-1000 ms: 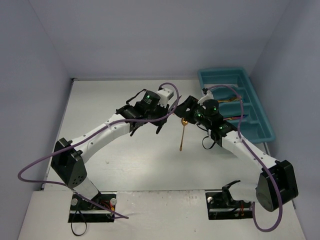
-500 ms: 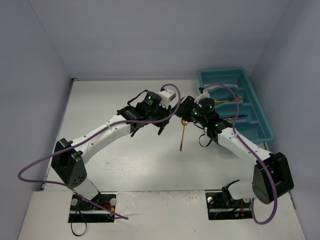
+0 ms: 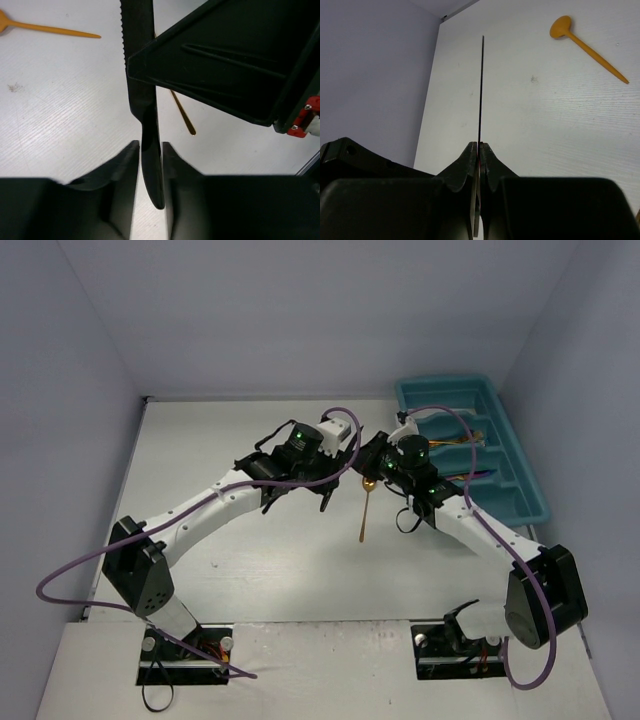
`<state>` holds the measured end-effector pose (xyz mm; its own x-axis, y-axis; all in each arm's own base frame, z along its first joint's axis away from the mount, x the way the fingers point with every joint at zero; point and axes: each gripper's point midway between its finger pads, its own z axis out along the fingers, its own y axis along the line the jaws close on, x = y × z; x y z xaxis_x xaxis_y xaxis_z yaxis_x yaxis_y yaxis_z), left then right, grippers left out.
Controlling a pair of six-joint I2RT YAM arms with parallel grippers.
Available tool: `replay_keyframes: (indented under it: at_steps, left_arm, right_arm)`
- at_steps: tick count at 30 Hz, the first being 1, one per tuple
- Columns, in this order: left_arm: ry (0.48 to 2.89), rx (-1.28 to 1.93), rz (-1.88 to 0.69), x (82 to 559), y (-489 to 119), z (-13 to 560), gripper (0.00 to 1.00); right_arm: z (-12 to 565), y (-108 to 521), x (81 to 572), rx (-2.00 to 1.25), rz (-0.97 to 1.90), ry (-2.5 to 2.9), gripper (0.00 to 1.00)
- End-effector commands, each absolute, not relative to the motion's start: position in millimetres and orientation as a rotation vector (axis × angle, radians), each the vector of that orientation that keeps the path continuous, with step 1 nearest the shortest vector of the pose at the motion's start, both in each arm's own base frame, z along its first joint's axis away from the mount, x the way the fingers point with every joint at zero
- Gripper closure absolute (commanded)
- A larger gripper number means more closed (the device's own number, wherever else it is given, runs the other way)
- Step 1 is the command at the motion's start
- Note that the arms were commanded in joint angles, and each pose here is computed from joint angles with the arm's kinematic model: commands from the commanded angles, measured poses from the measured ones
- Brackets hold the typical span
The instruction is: Sort the eating utensils into containers
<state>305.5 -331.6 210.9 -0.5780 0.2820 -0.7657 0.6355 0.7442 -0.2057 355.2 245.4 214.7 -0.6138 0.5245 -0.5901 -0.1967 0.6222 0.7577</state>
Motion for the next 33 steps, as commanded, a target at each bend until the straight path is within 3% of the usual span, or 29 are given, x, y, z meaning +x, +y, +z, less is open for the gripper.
replay_keyframes:
  at_steps: [1,3,7,18,24,33]
  left_arm:
    - [2.05,0.624,-0.634,310.9,-331.8,257.0,0.55]
    - [2.052,0.598,-0.597,313.8,-323.5,257.4,0.37]
    - [2.084,0.542,-0.515,320.7,-298.8,256.2,0.24]
    - [2.112,0.124,-0.279,352.5,-142.8,279.8,0.19]
    - [2.056,-0.027,-0.133,343.6,-75.1,282.3,0.13]
    - [2.049,-0.083,0.04,331.2,-40.5,255.8,0.09]
  right_arm:
    - [248.8,216.8,372.1,0.294,1.004,1.84,1.0]
    - [255.5,197.3,378.3,0.333,0.986,1.81,1.0]
    - [263.0,147.1,388.6,0.45,0.944,1.757,1.0]
    - [238.0,-42.5,406.5,0.928,0.625,1.615,1.0]
    - [203.7,-94.9,416.9,1.084,0.55,1.62,1.0]
    - [139.1,-116.7,439.3,1.134,0.463,1.75,1.0]
